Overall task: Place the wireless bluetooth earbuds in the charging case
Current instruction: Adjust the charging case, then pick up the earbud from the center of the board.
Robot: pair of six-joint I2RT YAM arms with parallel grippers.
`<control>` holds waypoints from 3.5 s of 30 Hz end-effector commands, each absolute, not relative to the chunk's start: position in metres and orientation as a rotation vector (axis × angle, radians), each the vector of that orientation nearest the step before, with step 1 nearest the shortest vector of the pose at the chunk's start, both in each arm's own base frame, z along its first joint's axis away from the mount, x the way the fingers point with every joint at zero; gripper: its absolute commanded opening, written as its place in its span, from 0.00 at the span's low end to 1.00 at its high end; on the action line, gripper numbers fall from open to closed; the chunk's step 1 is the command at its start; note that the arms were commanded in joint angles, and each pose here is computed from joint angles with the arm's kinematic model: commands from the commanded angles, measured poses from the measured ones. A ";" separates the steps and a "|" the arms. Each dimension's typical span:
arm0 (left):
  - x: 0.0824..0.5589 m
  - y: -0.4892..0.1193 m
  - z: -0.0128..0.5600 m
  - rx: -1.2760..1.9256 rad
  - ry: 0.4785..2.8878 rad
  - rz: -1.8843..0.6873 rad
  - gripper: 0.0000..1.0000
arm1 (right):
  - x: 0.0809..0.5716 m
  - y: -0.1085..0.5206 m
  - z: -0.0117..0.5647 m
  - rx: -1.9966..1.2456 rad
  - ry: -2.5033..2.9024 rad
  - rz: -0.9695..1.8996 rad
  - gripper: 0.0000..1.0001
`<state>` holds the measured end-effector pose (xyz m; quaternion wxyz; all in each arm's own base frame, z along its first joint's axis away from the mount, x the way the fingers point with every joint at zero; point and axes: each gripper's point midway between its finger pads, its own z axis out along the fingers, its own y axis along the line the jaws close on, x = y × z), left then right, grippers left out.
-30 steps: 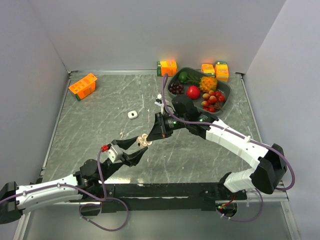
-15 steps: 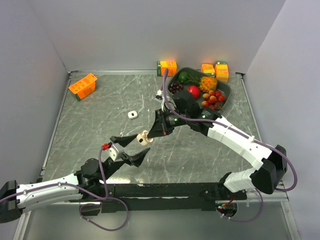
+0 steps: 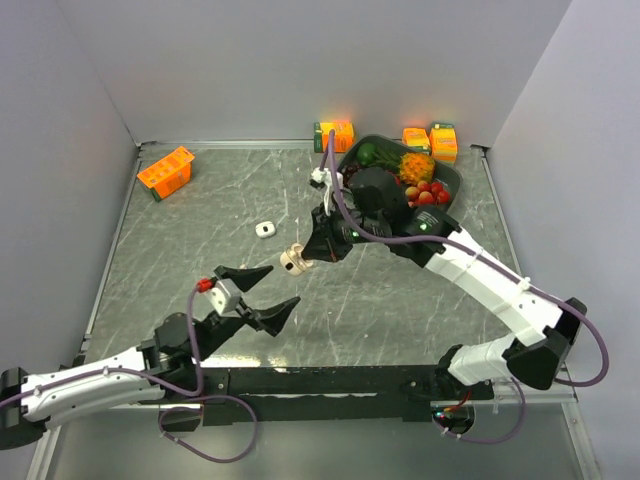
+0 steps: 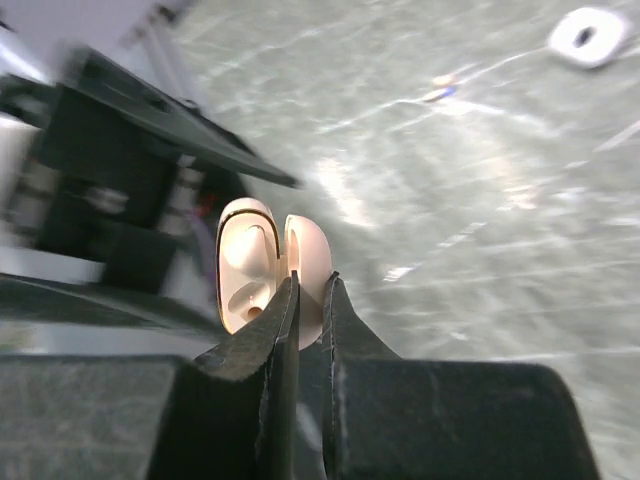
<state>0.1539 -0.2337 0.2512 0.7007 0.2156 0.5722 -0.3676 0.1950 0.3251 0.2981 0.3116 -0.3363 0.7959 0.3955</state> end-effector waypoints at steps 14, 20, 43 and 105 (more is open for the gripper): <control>0.104 -0.267 0.278 0.952 1.308 -1.247 0.96 | 0.154 0.289 0.329 -1.344 1.487 0.790 0.00; 0.119 -0.273 0.280 0.981 1.276 -1.190 0.97 | 0.149 0.299 0.313 -1.416 1.525 0.789 0.00; 0.114 -0.277 0.278 1.041 1.248 -1.219 0.76 | 0.150 0.323 0.300 -1.475 1.535 0.790 0.00; 0.159 -0.162 0.305 0.449 1.335 -0.749 0.01 | 0.289 0.361 0.192 -0.621 2.138 0.853 0.69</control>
